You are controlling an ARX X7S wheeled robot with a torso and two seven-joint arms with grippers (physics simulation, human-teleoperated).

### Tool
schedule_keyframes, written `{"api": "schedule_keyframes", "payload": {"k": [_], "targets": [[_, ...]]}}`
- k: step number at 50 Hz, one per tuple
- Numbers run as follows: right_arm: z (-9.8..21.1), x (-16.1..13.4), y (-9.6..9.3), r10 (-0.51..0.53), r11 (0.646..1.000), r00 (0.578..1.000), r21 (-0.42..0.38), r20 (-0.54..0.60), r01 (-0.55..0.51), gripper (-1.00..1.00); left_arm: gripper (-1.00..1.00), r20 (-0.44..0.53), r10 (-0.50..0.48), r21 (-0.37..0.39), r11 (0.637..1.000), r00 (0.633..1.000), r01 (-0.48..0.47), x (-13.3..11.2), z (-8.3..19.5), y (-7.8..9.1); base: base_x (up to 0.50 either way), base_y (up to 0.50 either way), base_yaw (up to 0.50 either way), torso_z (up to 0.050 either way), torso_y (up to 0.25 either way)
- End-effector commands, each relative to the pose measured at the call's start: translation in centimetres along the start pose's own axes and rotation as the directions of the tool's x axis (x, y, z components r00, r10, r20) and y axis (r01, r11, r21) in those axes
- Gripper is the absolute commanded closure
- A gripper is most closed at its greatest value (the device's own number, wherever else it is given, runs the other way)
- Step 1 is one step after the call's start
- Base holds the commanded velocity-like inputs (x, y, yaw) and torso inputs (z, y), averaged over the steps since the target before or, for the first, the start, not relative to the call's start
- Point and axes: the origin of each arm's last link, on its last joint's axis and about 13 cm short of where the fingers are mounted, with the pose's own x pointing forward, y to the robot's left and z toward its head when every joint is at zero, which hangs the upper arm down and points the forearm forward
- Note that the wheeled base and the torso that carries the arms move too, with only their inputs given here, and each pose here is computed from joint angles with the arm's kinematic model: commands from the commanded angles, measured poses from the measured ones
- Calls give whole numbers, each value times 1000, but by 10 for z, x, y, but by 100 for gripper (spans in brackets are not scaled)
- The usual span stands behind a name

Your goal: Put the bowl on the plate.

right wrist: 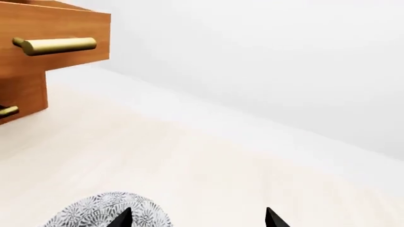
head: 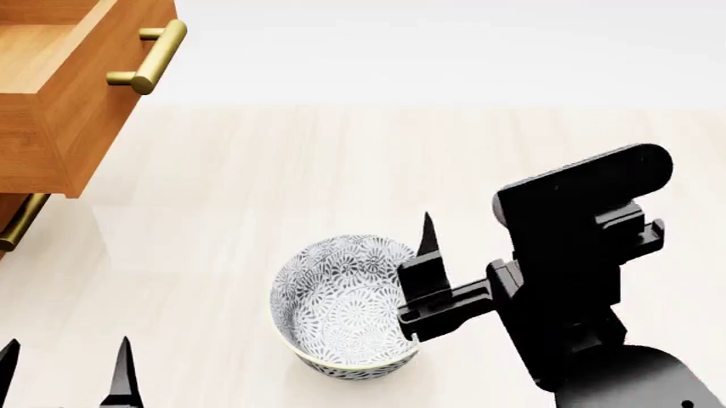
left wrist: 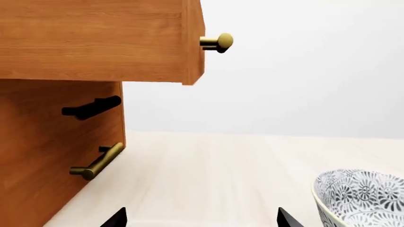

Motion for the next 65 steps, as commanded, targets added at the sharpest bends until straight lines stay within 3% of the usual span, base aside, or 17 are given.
{"api": "schedule_keyframes", "payload": {"k": [1,12,26,48,65], "targets": [[43,16,-12,88,993,995,-74,-56,-92,-100,-100,7,16,6,1000,1000,-16,0,3,3,0,0,0,0,0],[65,36,-20,174,978,974,-91,-146,-188,-100,-100,12,31,12,999,999,-31,0,5,4,0,0,0,0,0],[90,70,-10,302,944,921,-54,-245,-324,-100,-100,18,36,14,999,999,-36,-2,7,5,0,0,0,0,0],[69,95,25,349,912,855,-69,-384,-404,-100,-100,19,29,2,1000,999,-29,-2,6,6,0,0,0,0,0],[65,93,37,407,881,805,-46,-431,-470,-100,-100,19,27,-1,1000,999,-27,-3,6,5,0,0,0,0,0]]}}
